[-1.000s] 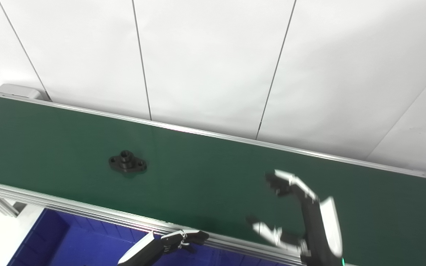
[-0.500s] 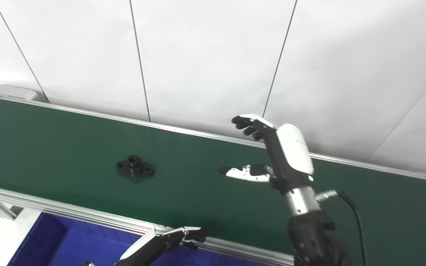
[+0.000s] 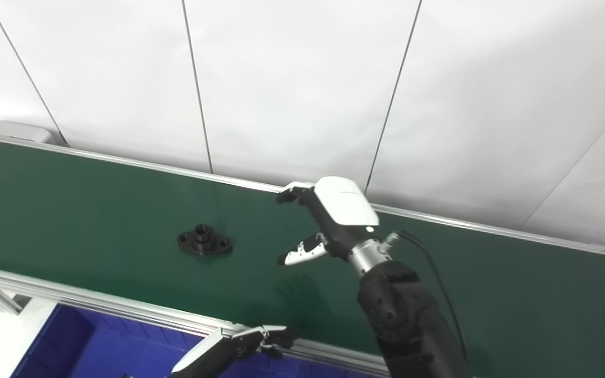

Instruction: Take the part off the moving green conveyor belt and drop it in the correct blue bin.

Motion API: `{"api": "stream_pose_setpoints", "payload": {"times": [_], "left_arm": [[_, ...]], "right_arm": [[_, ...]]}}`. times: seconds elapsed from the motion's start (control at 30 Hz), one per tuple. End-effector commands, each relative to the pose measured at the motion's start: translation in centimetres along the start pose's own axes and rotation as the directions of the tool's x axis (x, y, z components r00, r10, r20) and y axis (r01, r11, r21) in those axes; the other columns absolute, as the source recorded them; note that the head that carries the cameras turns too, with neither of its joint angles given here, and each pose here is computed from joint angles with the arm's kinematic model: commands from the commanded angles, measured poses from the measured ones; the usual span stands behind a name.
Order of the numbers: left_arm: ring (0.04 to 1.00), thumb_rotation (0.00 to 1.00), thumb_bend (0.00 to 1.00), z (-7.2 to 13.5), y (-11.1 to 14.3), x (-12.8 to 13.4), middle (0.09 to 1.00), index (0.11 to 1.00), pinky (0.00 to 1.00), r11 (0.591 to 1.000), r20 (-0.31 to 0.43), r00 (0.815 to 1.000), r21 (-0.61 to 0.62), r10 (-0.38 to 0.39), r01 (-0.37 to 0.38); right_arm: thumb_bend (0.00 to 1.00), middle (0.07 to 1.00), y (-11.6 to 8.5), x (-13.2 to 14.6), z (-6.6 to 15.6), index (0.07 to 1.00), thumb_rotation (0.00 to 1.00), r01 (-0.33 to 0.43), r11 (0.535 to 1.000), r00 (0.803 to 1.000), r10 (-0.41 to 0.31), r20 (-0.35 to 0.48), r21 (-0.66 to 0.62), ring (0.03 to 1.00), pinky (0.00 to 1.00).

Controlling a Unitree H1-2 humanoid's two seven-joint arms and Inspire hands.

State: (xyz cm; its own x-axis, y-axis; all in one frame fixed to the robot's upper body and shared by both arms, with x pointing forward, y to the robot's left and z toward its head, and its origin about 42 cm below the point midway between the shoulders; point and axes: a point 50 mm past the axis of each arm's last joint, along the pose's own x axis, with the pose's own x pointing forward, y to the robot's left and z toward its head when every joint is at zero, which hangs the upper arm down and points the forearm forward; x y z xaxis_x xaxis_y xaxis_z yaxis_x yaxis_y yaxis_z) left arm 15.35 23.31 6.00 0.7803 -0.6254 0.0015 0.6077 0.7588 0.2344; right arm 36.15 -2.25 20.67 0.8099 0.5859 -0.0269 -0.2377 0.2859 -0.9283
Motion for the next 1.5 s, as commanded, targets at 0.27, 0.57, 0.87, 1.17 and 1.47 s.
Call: {"api": "stream_pose_setpoints", "payload": {"times": [0.27,0.57,0.87,1.17,1.47], "left_arm": [[0.83,0.2,0.4,0.8,0.0,-0.2,0.864,0.83,0.74,1.0,0.051,0.999,0.026,0.007,-0.008],[0.834,0.19,0.39,1.0,-0.4,-0.3,0.866,0.831,0.75,1.0,0.054,0.998,0.02,0.01,-0.011],[0.836,0.18,0.39,1.0,-0.6,-0.6,0.87,0.834,0.75,1.0,0.051,0.999,0.018,0.012,-0.013],[0.834,0.21,0.39,0.9,-0.6,-0.6,0.868,0.832,0.75,1.0,0.044,0.999,0.019,0.019,-0.02],[0.84,0.2,0.38,1.0,-0.7,-0.7,0.871,0.836,0.76,1.0,0.051,0.998,0.004,0.022,-0.023]], "right_arm": [[0.83,0.74,0.2,3.5,1.2,0.701,0.1,-0.011,0.993,1.0,0.013,0.016,-0.119,0.717,0.64],[0.82,0.686,1.7,5.1,-1.0,0.646,0.1,-0.066,0.992,0.997,0.061,-0.047,-0.103,0.679,0.59],[0.82,0.696,2.8,5.8,-0.9,0.697,0.15,-0.086,0.99,0.995,0.079,-0.064,-0.113,0.674,0.57],[0.81,0.683,3.7,6.4,-0.3,0.652,0.16,-0.087,0.991,0.995,0.081,-0.062,-0.099,0.658,0.55],[0.81,0.684,3.7,7.0,0.8,0.591,0.15,-0.083,0.992,0.996,0.078,-0.046,-0.1,0.672,0.59]]}}
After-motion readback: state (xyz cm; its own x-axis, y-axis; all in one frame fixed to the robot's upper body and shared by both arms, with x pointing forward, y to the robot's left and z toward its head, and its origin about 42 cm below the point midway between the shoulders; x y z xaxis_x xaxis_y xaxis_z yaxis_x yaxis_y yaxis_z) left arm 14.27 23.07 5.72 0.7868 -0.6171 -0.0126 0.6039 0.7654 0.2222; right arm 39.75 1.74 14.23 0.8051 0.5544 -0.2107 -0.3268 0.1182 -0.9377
